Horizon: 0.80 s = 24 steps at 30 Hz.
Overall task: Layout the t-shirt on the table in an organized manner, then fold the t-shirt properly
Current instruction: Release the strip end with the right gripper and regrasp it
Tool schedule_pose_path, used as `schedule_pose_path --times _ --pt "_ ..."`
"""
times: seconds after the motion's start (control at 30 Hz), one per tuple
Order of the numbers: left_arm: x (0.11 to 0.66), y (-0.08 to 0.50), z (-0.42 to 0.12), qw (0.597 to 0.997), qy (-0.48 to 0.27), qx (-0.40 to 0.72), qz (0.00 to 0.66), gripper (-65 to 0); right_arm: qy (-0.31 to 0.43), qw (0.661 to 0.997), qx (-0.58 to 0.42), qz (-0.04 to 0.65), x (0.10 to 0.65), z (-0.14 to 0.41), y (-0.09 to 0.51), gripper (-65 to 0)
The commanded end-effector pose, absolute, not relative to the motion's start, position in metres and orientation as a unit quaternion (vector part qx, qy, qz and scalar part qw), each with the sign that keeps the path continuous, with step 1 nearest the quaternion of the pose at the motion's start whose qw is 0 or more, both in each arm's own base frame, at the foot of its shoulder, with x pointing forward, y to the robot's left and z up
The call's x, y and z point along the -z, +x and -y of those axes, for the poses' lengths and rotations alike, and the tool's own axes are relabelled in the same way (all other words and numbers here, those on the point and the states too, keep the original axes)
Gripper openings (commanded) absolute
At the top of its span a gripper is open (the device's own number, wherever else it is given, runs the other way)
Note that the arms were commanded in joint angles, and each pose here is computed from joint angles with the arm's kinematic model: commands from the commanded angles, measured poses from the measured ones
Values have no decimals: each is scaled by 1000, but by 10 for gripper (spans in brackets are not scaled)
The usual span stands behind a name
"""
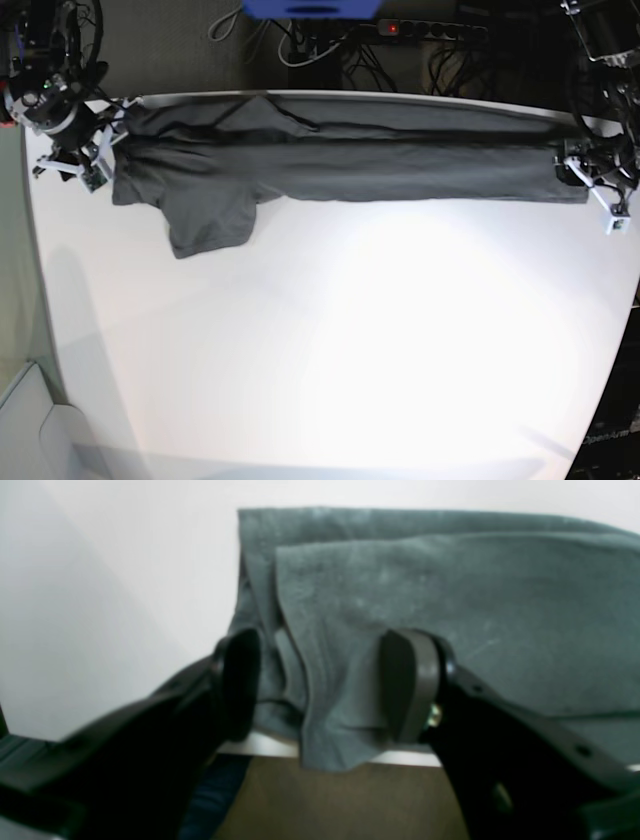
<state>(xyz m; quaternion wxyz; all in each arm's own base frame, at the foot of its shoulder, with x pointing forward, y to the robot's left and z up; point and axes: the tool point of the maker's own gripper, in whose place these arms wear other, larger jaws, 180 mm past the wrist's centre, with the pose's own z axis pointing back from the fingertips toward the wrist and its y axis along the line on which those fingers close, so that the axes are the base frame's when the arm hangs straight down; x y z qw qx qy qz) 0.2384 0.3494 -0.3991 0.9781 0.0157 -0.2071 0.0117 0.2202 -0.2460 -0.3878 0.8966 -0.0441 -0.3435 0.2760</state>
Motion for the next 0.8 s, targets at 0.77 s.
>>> schedule_pose_path --times 0.77 --pt "386 248 -356 973 24 -9 228 -271 -20 886 -288 364 362 182 360 -360"
